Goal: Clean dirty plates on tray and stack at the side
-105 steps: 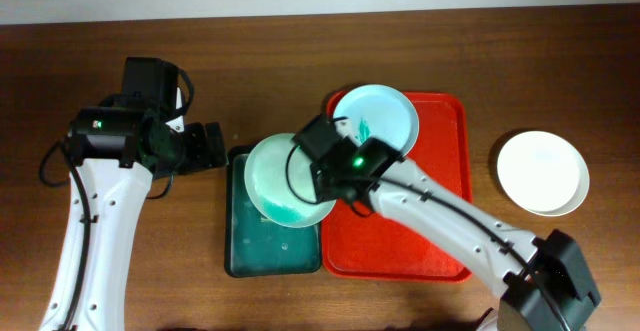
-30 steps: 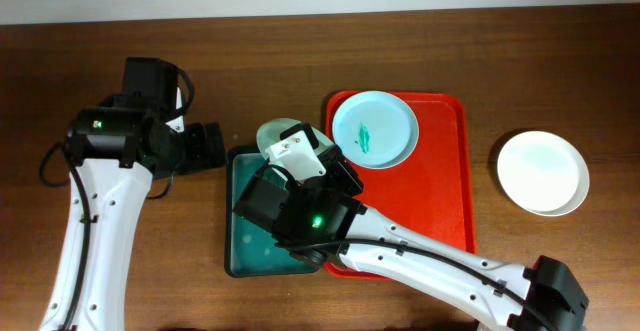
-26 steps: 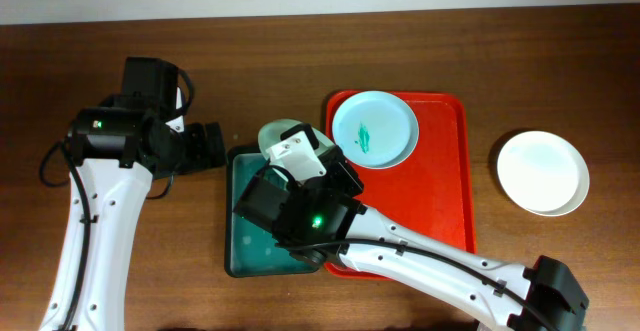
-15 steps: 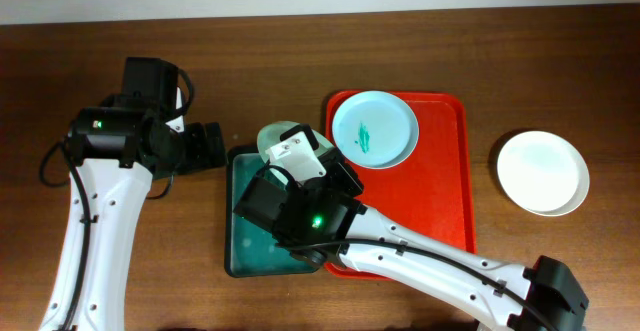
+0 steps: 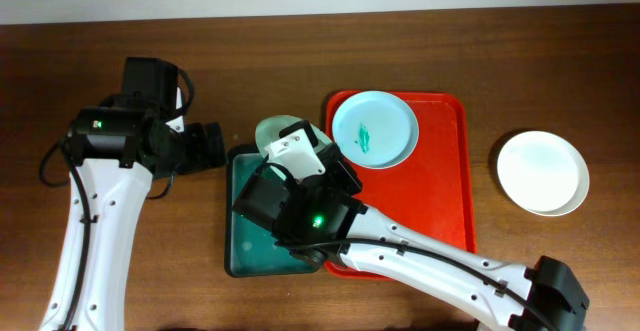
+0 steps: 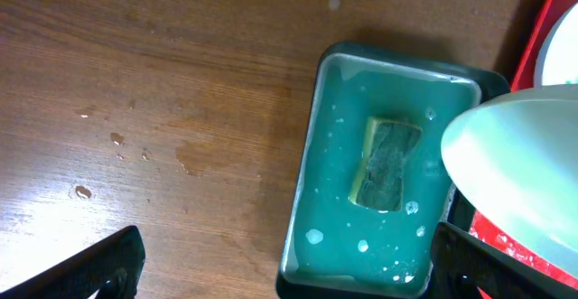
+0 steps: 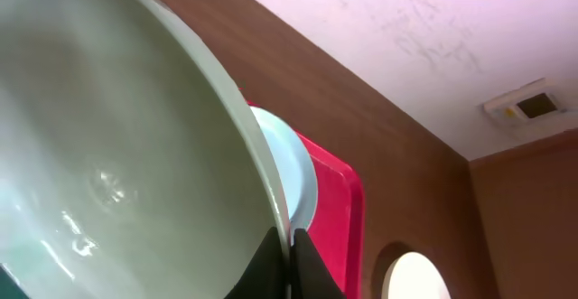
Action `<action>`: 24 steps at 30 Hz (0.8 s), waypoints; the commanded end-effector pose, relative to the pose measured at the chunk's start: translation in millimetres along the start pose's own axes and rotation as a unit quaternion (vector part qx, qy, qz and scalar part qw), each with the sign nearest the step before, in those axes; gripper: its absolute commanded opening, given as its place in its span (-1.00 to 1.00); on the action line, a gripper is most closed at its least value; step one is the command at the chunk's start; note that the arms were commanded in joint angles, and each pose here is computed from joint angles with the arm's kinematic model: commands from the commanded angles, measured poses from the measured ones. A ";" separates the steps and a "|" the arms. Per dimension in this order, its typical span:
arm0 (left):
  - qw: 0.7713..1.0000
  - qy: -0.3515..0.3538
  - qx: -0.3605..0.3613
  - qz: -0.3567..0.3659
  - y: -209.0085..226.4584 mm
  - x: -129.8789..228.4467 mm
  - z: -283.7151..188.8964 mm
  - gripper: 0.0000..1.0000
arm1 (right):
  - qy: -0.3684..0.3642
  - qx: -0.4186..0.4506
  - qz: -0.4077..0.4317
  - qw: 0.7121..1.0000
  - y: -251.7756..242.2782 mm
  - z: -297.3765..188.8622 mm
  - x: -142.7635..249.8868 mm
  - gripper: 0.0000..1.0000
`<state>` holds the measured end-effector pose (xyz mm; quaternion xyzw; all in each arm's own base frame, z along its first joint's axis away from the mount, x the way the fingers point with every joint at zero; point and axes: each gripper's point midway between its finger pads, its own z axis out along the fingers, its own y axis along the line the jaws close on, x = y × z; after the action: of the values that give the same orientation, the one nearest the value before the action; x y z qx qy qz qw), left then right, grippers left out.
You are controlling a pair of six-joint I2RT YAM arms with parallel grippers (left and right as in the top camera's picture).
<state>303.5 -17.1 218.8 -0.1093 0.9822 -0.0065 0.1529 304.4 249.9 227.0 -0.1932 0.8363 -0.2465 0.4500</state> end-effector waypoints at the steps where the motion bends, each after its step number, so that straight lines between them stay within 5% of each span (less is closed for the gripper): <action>1: 1.000 -0.008 0.000 -0.002 1.3 -1.0 -4.3 0.99 | -0.021 0.012 0.025 0.999 -16.7 -9.3 -15.0 -0.92; 24: 1.000 -0.008 0.000 -0.002 1.1 -1.0 -4.3 0.99 | 0.004 -0.022 0.023 0.999 -9.3 -2.2 -8.5 -0.92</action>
<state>303.5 -17.1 218.8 -0.1091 0.9822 -0.0065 0.1529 305.8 250.5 219.3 -0.1999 0.8498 -0.2293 0.4304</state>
